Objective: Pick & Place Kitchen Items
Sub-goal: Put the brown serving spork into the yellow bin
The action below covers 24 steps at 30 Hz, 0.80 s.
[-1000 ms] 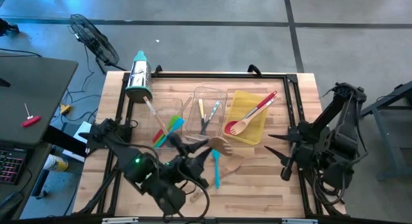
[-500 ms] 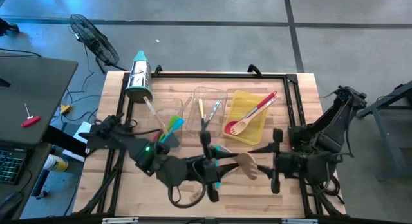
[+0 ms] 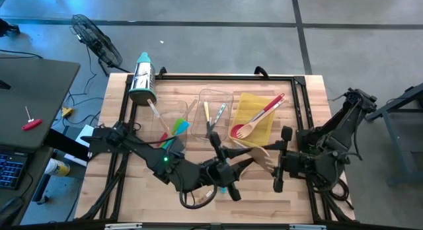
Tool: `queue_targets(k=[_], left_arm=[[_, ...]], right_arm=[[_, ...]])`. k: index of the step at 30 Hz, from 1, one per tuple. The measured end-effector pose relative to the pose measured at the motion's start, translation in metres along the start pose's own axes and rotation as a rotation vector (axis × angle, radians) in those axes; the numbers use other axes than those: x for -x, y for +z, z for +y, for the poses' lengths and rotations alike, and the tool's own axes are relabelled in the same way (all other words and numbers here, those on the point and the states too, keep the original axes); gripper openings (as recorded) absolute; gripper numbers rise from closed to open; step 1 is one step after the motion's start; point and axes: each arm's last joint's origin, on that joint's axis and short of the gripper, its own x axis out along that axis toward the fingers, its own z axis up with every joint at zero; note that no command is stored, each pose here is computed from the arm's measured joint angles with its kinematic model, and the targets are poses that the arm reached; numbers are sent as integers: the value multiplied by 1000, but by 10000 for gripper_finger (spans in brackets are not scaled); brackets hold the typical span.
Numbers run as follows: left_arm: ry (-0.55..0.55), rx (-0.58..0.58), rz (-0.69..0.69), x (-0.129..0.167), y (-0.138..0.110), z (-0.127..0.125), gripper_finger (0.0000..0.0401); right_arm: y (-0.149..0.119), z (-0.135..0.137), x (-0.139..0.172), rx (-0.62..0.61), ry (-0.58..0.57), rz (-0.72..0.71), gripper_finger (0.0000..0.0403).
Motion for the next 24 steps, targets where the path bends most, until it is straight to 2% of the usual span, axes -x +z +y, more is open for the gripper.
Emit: queue_targets(k=[16, 24], left_arm=[[0, 1, -11, -2, 0, 2, 86], [-36, 24, -30, -2, 1, 0, 86]], right_arm=[[-7, 7, -39, 64, -101, 4, 142], [-4, 0, -47, 34, -113, -28, 140]])
